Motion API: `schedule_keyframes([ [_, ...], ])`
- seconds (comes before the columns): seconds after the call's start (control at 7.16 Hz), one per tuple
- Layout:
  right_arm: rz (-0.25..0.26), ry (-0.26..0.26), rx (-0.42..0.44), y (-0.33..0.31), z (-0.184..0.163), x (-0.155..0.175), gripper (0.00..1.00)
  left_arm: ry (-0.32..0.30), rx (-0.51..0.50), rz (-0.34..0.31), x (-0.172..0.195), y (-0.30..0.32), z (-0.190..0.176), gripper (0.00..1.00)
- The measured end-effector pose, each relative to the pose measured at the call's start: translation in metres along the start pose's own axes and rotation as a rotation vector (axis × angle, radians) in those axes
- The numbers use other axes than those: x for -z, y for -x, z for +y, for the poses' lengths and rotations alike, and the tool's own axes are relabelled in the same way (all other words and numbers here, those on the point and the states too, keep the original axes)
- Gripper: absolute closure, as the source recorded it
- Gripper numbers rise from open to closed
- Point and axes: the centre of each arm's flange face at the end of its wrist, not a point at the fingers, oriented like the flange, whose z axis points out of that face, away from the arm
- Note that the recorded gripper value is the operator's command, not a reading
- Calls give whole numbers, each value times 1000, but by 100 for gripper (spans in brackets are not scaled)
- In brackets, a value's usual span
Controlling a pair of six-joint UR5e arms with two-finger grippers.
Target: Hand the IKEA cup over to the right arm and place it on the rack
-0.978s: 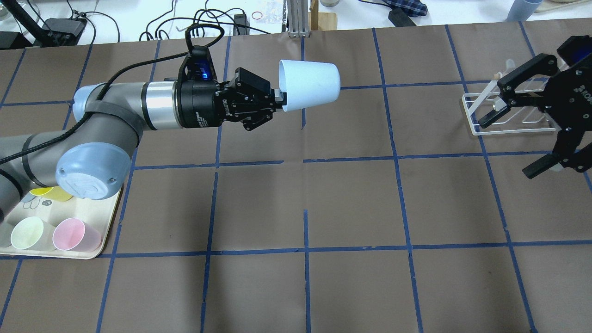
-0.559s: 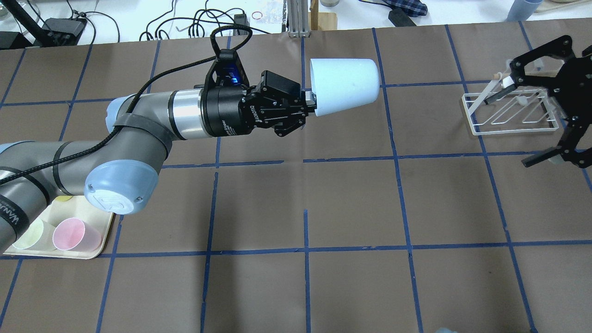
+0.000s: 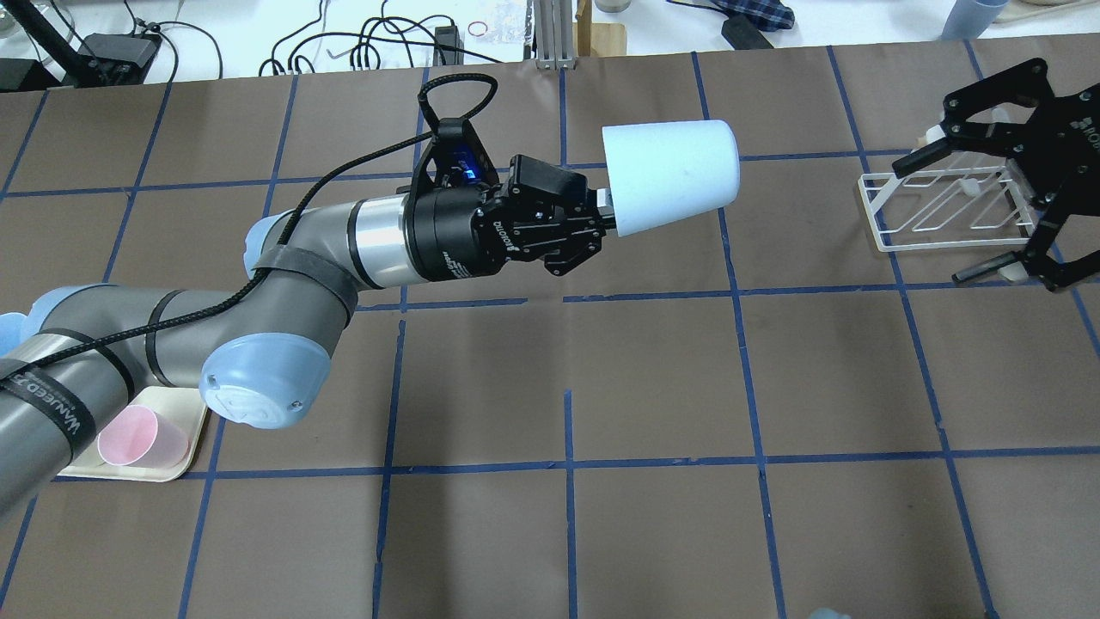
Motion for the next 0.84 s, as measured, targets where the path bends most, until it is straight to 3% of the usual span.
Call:
schedule_keyframes([
  [0.42, 17, 116, -52, 13, 7, -36, 0, 3, 6, 7, 0, 20, -11, 100],
  [0.84, -17, 159, -54, 32, 10, -55, 0, 23, 7, 29, -9, 34, -17, 100],
])
